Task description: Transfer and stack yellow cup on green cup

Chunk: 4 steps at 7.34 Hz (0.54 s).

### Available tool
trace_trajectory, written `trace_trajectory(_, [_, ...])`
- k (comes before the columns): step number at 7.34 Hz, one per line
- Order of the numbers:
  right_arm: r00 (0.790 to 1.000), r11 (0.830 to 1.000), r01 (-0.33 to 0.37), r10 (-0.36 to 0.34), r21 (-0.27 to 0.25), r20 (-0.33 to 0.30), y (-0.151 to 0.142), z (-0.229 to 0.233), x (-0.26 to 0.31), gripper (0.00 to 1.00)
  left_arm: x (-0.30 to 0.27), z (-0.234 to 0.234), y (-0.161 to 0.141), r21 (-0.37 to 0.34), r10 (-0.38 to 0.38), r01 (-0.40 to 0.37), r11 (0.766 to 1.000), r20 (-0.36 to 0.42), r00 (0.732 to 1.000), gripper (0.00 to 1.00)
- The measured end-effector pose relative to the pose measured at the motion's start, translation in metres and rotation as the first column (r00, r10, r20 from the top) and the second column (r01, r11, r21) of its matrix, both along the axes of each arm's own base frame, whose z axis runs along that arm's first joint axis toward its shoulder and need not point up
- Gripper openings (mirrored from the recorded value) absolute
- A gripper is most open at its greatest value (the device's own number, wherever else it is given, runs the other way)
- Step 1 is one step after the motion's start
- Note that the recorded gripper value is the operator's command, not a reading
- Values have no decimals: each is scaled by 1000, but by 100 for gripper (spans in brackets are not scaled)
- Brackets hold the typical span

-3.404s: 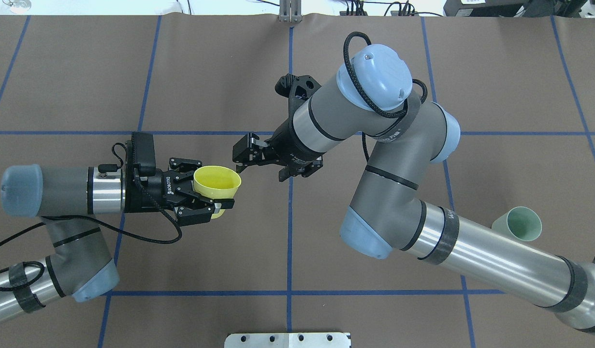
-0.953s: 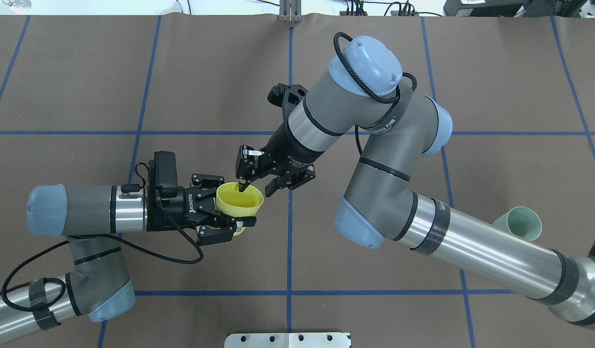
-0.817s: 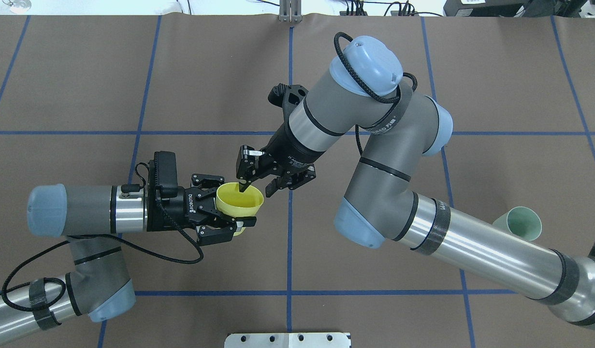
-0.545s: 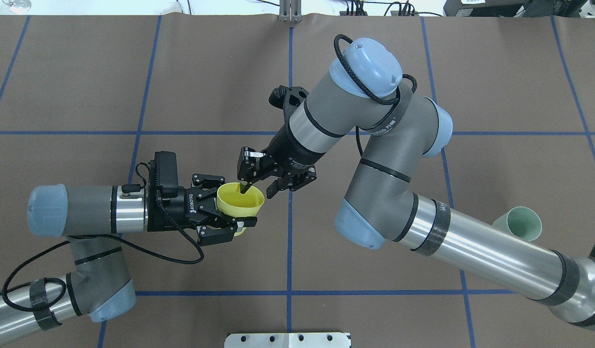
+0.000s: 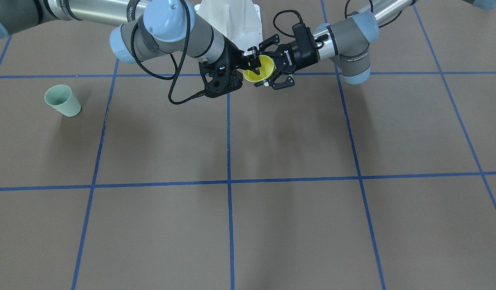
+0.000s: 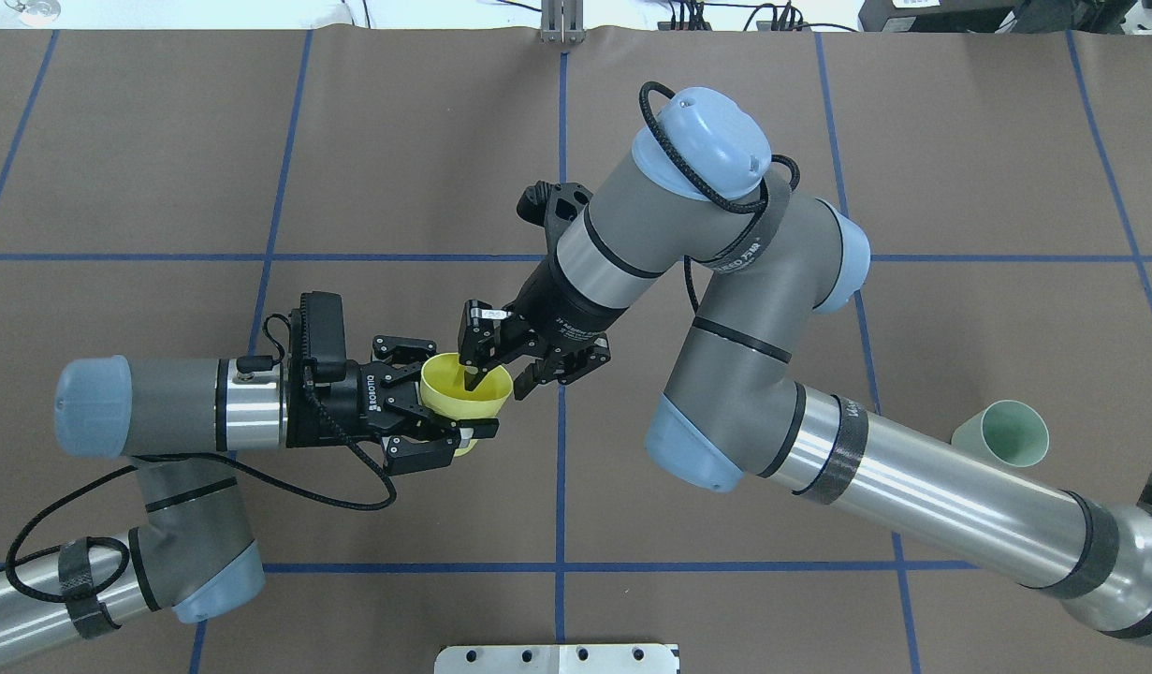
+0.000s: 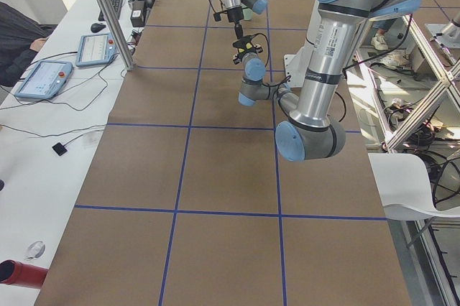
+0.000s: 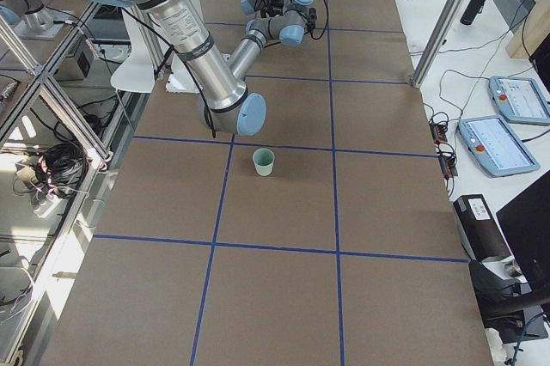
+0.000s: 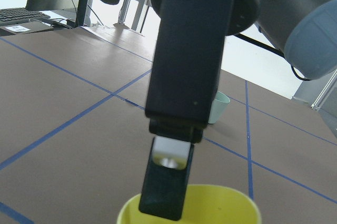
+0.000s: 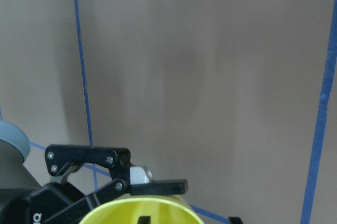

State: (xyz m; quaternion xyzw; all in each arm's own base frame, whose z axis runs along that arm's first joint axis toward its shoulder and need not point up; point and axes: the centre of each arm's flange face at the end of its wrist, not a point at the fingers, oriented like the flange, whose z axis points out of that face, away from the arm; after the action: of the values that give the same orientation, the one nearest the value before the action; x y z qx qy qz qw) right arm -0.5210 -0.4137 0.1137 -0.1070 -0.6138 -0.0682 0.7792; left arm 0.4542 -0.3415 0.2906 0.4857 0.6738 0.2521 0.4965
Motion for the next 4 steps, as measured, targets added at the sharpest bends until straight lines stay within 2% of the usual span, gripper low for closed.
trace_trajectory(4, [1000,1000,16,-16,-5,-5,6,5,-5,22,-1,-3,2,2,2,-2,1000,-7,1000,21])
